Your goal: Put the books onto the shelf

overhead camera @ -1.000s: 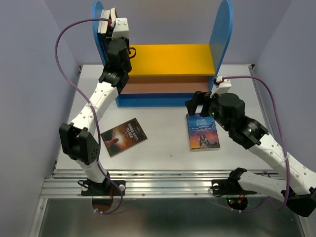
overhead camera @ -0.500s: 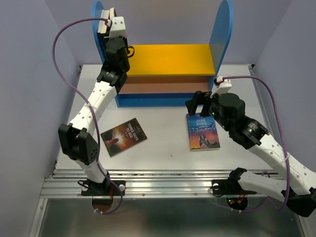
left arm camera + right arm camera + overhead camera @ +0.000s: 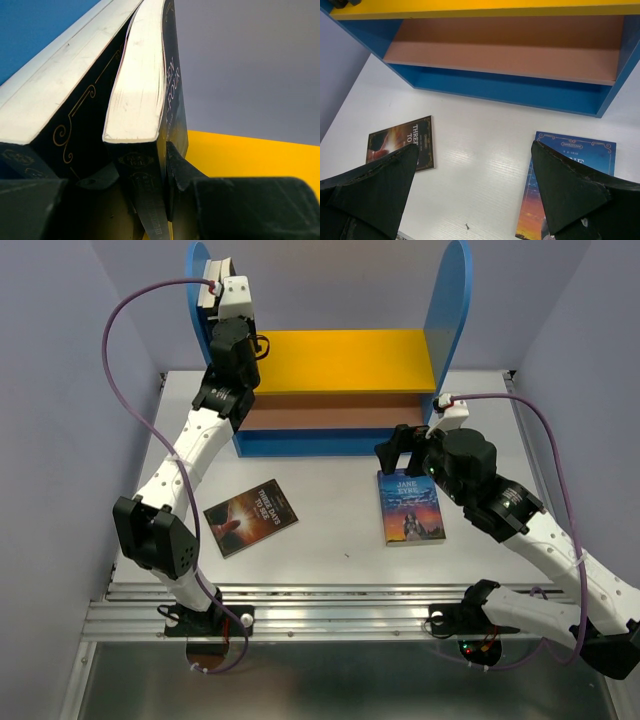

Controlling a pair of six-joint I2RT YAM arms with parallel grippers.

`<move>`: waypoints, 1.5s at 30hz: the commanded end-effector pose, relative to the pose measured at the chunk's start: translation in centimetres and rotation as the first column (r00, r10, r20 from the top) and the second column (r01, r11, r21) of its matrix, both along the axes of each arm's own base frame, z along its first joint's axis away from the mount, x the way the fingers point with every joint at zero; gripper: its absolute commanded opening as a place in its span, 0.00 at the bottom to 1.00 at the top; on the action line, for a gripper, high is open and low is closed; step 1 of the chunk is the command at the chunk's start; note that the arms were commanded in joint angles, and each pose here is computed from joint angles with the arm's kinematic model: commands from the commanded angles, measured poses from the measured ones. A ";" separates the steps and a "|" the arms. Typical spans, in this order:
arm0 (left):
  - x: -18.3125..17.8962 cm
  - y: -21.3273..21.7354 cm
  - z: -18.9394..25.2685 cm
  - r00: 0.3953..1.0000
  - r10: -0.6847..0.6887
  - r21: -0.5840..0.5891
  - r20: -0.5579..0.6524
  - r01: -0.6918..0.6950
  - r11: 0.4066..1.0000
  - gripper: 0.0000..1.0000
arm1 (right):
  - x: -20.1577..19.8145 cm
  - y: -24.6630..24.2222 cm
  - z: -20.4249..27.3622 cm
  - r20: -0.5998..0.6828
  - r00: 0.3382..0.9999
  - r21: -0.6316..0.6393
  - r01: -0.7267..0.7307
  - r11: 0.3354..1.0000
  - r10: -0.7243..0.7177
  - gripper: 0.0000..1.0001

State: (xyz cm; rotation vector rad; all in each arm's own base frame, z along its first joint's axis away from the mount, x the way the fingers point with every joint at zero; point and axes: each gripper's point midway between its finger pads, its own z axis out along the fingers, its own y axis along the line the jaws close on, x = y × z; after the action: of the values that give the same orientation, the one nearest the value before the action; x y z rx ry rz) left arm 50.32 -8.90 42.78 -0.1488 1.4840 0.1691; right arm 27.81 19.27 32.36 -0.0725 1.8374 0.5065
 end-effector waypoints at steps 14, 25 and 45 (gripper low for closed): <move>-2.3 2.4 1.1 0.998 0.066 -0.008 0.000 -0.066 0.998 0.42 | -0.2 0.3 2.0 0.042 0.999 0.032 -0.021 0.999 0.020 1.00; -2.7 2.3 1.1 0.998 0.058 -0.038 0.002 -0.058 0.998 0.46 | -0.2 0.5 1.8 0.033 0.999 0.030 -0.029 0.999 0.028 1.00; -6.1 2.3 4.6 0.997 0.035 -0.125 0.069 -0.026 0.992 0.68 | -0.6 1.4 1.5 0.017 0.997 0.042 -0.076 0.996 0.076 1.00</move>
State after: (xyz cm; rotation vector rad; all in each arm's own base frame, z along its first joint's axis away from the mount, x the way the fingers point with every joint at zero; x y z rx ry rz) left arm 46.79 -9.74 43.77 -0.1682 1.5151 0.0546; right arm 27.41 20.33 32.00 -0.1163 1.8559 0.5564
